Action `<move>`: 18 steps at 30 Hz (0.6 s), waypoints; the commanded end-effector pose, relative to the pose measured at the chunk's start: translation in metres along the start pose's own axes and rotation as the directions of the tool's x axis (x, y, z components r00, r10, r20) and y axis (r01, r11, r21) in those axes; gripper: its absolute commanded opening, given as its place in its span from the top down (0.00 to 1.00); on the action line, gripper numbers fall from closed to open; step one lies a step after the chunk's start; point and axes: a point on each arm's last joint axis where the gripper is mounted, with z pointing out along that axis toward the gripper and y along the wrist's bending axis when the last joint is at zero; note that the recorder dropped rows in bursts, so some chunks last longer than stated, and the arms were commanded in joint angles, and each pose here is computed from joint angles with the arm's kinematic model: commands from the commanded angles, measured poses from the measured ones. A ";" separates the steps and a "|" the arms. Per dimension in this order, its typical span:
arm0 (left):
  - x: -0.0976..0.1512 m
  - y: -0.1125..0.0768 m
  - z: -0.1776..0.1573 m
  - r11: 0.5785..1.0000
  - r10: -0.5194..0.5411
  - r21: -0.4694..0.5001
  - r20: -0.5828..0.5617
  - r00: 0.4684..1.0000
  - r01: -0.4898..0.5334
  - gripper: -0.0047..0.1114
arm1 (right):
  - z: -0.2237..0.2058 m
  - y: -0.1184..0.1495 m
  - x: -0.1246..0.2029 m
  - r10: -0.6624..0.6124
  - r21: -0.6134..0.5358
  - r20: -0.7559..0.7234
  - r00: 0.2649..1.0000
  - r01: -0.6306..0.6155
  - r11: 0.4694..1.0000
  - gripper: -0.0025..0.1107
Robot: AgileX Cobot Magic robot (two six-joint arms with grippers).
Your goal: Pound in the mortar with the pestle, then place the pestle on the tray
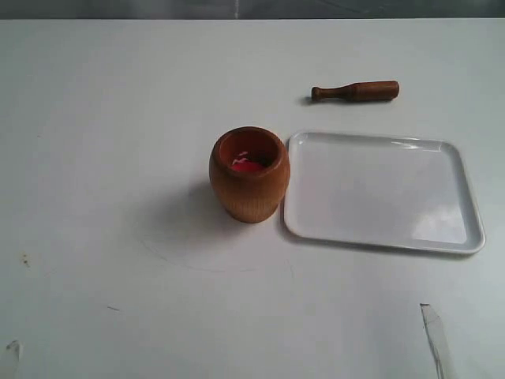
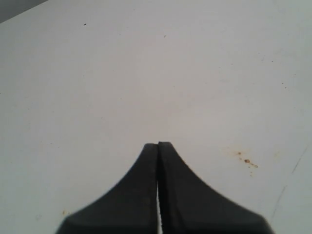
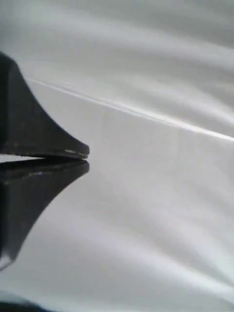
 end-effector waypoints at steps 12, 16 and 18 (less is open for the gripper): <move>0.000 -0.001 0.000 1.000 -0.012 0.008 0.007 1.000 0.012 0.96 | 0.156 0.004 0.112 -0.894 -0.503 -0.437 0.099 0.797 0.335 0.98; 0.000 -0.001 0.000 1.000 -0.012 0.008 0.007 1.000 0.012 0.96 | 0.165 -0.006 0.123 -0.803 -0.611 -0.589 -0.091 0.701 0.369 0.98; 0.000 -0.001 0.000 1.000 -0.012 0.008 0.007 1.000 0.012 0.96 | 0.170 -0.001 0.132 -0.729 -0.661 -0.683 -0.031 0.452 0.600 0.98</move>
